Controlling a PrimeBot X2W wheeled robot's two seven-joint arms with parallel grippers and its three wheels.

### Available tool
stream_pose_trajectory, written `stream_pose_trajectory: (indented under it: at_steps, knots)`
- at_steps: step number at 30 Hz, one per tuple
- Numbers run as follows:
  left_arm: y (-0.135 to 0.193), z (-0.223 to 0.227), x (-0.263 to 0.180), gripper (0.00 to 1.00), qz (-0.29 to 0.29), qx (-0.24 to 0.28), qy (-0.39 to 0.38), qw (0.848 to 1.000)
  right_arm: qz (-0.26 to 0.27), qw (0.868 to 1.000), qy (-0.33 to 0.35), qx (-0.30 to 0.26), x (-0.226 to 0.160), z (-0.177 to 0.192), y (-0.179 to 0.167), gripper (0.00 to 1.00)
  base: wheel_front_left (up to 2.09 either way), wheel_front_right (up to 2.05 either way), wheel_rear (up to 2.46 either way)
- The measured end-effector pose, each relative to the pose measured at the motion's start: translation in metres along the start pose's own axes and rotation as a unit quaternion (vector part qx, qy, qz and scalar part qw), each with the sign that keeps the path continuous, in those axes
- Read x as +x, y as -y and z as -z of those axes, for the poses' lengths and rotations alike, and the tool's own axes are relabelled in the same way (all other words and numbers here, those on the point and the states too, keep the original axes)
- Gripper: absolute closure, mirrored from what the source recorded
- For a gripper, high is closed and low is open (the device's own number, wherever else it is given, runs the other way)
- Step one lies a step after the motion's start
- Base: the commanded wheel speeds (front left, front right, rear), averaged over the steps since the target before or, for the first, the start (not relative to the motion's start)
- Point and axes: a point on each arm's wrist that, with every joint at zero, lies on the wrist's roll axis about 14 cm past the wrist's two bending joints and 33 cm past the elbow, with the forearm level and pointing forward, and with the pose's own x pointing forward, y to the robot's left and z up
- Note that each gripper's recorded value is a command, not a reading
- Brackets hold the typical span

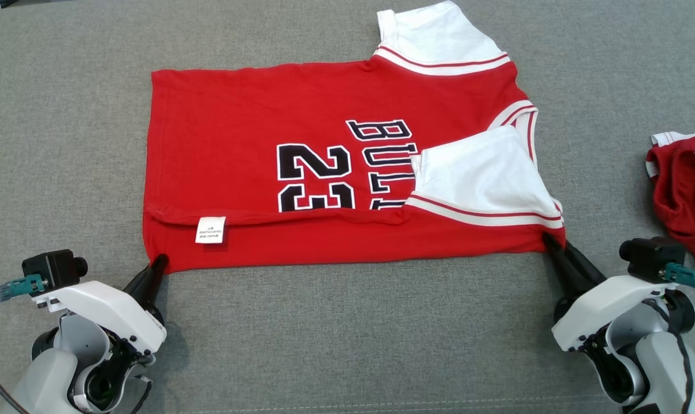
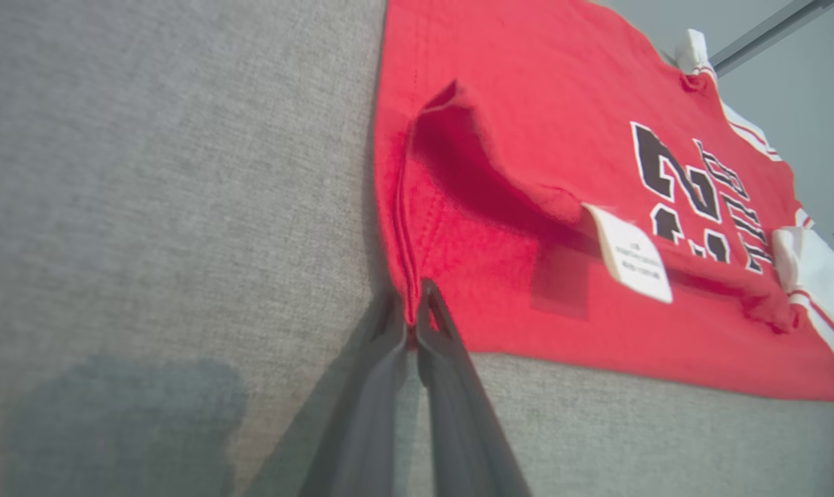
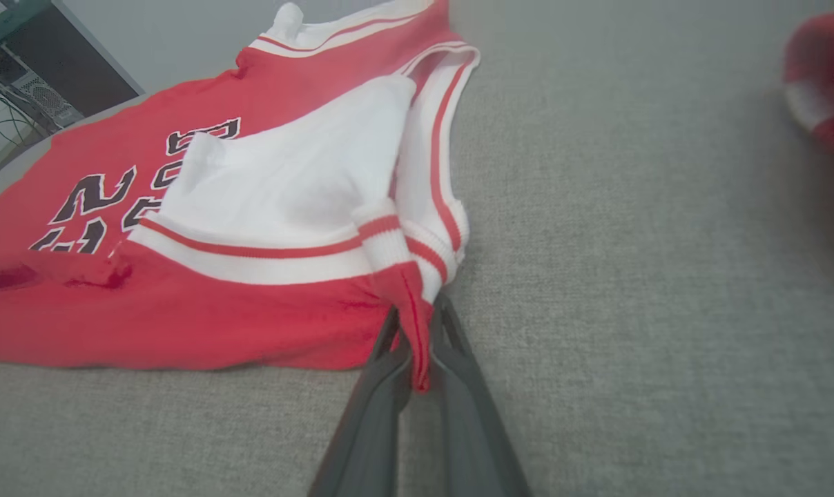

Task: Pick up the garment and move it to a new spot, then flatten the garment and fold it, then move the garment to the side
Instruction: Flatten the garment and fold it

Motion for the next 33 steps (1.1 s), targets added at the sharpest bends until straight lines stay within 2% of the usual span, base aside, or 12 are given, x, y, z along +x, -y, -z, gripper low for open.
stream_pose_trajectory:
  at_steps: [8,19,25,26,27,28,29,33]
  knots:
    - [-0.004,0.002,-0.022,1.0,-0.002,0.0,0.003,1.0,-0.002,1.0,-0.004,0.017,-0.016,-0.003,0.004,1.0,0.0,0.0,0.0]
    - [-0.017,0.021,-0.062,1.0,-0.033,-0.026,0.001,0.999,0.033,0.996,-0.052,0.063,-0.067,0.033,0.008,1.0,0.0,0.0,0.0]
    - [-0.02,0.032,-0.069,1.0,-0.042,-0.043,-0.009,0.998,0.048,0.992,-0.058,0.097,-0.08,0.044,0.004,1.0,0.0,0.0,0.0]
    - [-0.019,0.034,-0.07,1.0,-0.04,-0.047,-0.012,0.998,0.051,0.992,-0.057,0.098,-0.081,0.044,0.004,0.82,0.0,0.0,0.0]
    - [-0.018,0.034,-0.07,0.88,-0.039,-0.049,-0.013,0.998,0.053,0.992,-0.054,0.101,-0.081,0.044,0.005,0.48,0.0,0.0,0.0]
    - [-0.017,0.035,-0.07,0.0,-0.037,-0.052,-0.016,0.998,0.054,0.992,-0.053,0.101,-0.082,0.043,0.005,0.48,0.0,0.0,0.0]
    - [-0.017,0.035,-0.07,0.0,-0.037,-0.053,-0.015,0.998,0.056,0.992,-0.051,0.1,-0.083,0.042,0.007,0.0,0.0,0.0,0.0]
    - [-0.018,0.03,-0.072,0.0,-0.039,-0.042,-0.002,0.998,0.067,0.993,-0.041,0.093,-0.085,0.036,0.015,0.0,0.0,0.0,0.0]
